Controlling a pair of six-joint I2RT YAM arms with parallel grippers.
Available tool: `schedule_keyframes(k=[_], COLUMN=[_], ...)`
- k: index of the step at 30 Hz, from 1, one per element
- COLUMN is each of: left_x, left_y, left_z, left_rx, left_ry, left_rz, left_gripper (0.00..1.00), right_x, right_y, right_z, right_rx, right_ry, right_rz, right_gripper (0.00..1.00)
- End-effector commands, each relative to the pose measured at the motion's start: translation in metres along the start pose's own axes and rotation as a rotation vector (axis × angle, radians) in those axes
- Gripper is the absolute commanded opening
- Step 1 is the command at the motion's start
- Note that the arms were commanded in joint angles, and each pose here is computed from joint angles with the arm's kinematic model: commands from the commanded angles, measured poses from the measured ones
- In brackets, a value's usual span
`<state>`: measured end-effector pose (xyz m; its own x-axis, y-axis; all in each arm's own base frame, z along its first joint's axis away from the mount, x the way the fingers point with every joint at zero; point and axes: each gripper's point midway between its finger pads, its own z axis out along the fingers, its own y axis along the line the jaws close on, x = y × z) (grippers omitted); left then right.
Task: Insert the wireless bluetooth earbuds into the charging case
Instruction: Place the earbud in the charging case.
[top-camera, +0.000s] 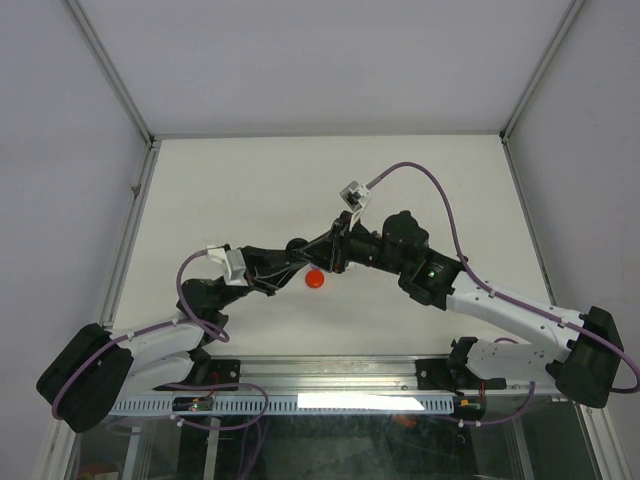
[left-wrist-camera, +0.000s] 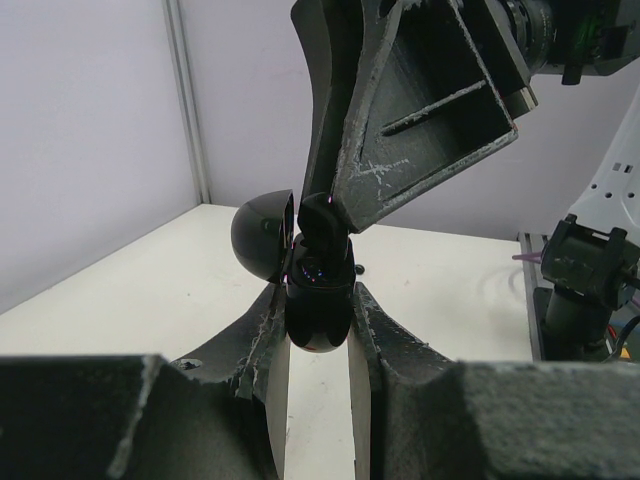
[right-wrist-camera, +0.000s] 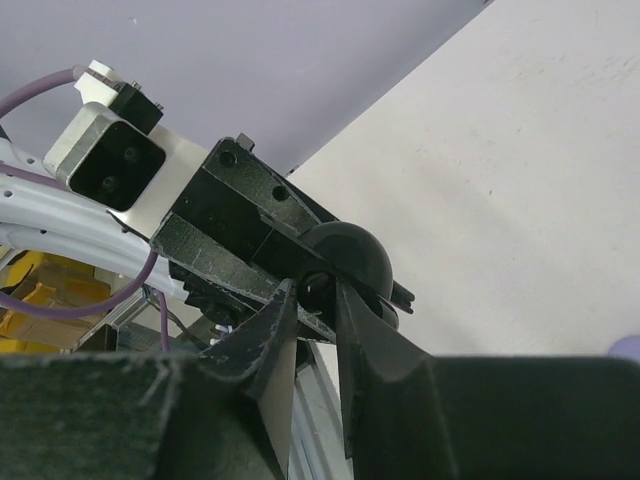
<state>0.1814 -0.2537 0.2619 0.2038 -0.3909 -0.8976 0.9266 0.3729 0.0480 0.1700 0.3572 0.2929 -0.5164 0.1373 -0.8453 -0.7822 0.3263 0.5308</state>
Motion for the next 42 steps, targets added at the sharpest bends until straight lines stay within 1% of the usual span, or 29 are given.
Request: schedule_keyframes(k=[1,6,10,18,22,28,35,42], left_x=[-0.017,-0.006,0.005,0.004,0.008,0.012,0.005,0.004], left_y=[0.002,0.005,0.003,0.001,-0.002,-0.020,-0.031,-0.046], left_z=[0.004,0.002,0.004,0.006,0.006,0.007,0.006,0.006], left_rx=[0.001,-0.015,0.013,0.022,0.042,0.148,0.210,0.302], left_ry=[-0.061,-0.019,0.032,0.029,0.048,0.072,0.053,0.067], left_rz=[0.046,0.034,0.017,-0.001,-0.012,-0.041,-0.057,-0.095], left_gripper=[0.05,0.05,0.05,0.05,0.05,0.05,0.04,0.04], right_x=[-0.007,-0.014,-0.013,-0.008,-0.006,-0.001,0.009,0.013], right_y=[-0.005,-0.006,-0.004,-0.002,0.006,0.009,0.015,0.022], right_z=[0.001,-0.003,-0.002,-0.002,-0.001,0.000,-0.003,-0.008], right_rx=[0.052,0.091,0.100,0.099,0.057,0.031,-0.027,-0.101], right_ry=[0.007,0.028,0.090,0.157,0.188,0.237,0.293,0.324], right_rz=[-0.029,-0.066,-0.084,-0.086,-0.101,-0.143,-0.185,-0.260], right_gripper=[0.23,0.30,0.32,0.32,0.32,0.32,0.30,0.27])
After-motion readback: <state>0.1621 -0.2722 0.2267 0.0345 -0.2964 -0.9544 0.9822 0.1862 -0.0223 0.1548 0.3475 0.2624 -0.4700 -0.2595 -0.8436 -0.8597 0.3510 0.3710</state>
